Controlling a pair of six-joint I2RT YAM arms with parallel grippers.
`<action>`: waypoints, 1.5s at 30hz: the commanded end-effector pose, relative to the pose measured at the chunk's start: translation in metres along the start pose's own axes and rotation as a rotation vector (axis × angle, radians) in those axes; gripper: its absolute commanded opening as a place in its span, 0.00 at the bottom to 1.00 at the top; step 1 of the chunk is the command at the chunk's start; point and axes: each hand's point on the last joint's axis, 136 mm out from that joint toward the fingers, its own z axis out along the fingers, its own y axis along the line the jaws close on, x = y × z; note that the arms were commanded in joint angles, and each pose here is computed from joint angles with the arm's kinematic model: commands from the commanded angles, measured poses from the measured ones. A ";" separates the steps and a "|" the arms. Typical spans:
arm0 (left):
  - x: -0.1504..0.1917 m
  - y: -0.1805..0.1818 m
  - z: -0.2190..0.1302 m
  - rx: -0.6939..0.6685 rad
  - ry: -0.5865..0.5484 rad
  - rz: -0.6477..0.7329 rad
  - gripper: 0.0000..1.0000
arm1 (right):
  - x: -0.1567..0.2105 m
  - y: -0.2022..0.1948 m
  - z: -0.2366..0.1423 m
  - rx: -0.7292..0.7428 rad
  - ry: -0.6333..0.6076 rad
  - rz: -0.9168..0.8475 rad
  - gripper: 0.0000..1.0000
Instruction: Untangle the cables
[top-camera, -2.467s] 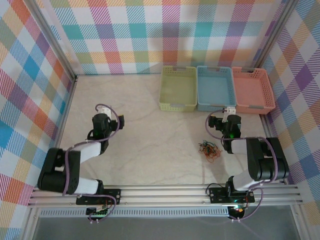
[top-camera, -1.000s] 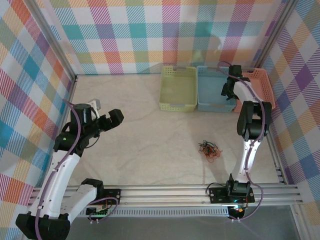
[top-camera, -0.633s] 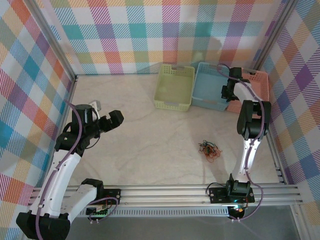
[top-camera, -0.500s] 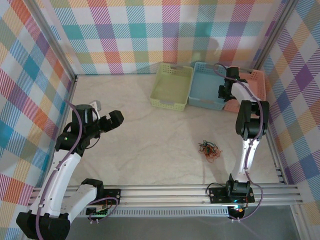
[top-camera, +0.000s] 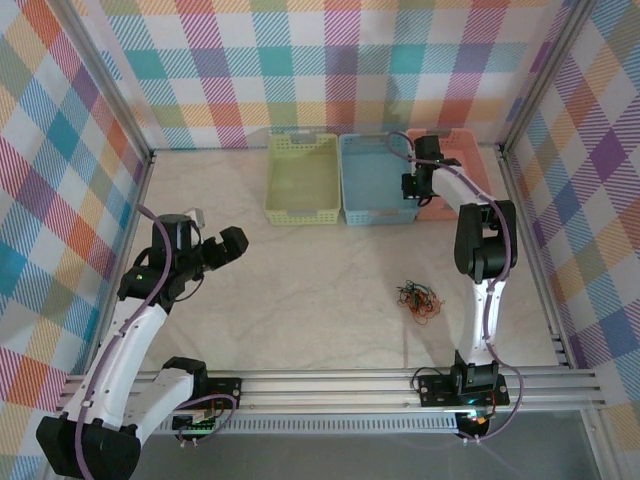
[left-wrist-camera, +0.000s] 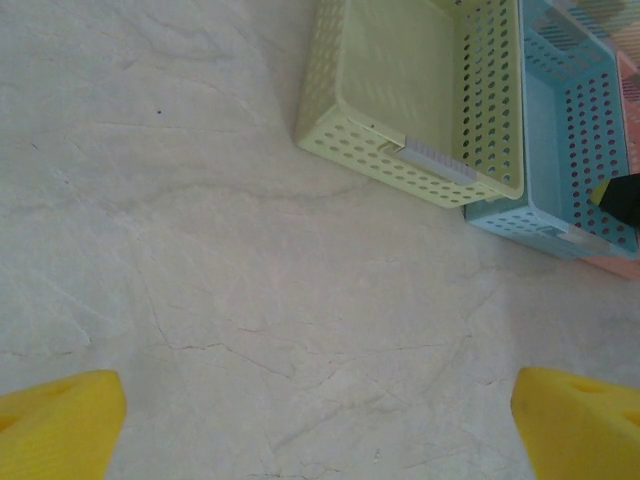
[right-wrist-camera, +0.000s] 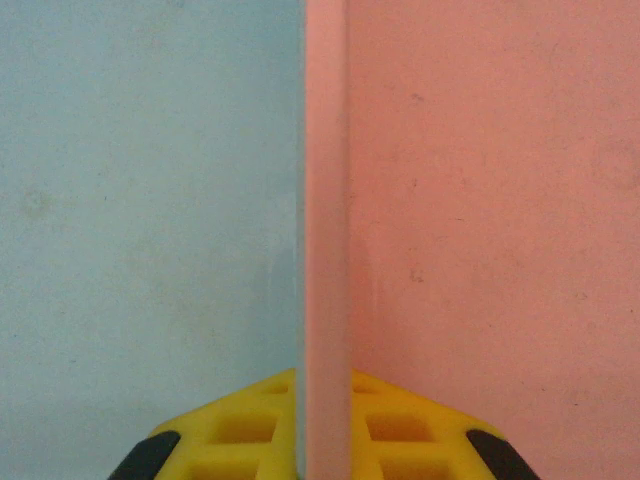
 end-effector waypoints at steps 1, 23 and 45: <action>0.001 0.002 0.006 -0.006 -0.008 -0.008 0.98 | -0.007 0.019 -0.012 -0.051 -0.025 0.045 0.03; 0.002 0.011 0.049 -0.011 -0.007 -0.022 0.96 | -0.006 0.085 -0.036 -0.120 -0.024 0.120 0.39; 0.018 0.014 0.056 0.036 -0.004 -0.057 0.92 | 0.181 0.035 -0.160 -0.055 0.236 0.255 0.75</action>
